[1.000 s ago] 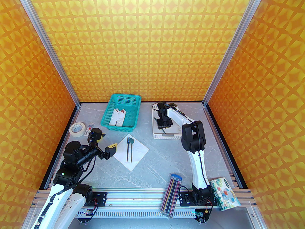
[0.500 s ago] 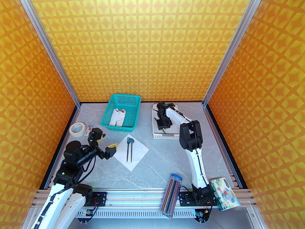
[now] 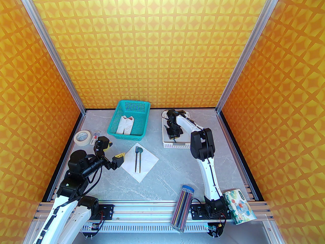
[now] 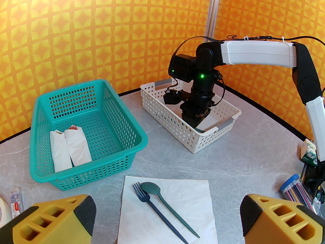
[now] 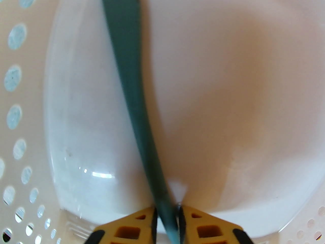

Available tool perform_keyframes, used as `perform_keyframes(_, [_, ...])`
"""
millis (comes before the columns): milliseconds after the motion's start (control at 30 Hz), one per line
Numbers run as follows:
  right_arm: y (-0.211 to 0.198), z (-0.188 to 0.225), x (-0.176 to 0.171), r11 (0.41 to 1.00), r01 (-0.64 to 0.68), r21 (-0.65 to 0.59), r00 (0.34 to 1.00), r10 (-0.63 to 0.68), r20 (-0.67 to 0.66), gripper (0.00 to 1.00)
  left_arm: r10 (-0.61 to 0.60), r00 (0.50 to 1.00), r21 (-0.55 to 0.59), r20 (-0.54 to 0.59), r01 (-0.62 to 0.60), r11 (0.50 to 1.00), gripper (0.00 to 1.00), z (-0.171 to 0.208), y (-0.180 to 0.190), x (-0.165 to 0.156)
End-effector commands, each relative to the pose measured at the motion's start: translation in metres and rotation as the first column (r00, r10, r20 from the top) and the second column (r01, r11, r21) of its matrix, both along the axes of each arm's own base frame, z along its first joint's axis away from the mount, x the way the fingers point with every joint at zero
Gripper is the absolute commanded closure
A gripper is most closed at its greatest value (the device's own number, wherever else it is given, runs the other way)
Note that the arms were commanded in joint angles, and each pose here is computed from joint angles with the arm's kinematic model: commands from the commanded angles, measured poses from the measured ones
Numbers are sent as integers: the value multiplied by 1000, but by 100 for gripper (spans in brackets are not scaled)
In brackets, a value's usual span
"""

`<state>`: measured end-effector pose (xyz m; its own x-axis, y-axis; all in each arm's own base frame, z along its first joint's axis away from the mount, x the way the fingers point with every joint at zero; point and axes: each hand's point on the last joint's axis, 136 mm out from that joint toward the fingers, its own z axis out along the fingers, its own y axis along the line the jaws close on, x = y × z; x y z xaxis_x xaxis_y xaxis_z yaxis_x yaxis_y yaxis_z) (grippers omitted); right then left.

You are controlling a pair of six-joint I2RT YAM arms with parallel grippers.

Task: Place the utensils on the paper napkin and roll it up

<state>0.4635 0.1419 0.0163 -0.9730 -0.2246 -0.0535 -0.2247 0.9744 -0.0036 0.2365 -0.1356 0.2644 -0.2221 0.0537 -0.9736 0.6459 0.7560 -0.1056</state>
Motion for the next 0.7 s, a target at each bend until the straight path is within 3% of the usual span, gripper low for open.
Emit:
perform_keyframes(0, [-13,-8,-1,998,-2,-55,1000,2,5,82,-8,1000,13,-25,8,1000,1,-9,-1,-1])
perform_keyframes(267, [-14,15,6,998,-4,-56,997,8,77,90,-5,1000,12,-28,6,1000,1,-9,-1,-1])
perform_keyframes(667, [-17,52,11,998,11,-56,986,-1,167,91,0,1000,12,-31,1,1000,1,-9,0,-2])
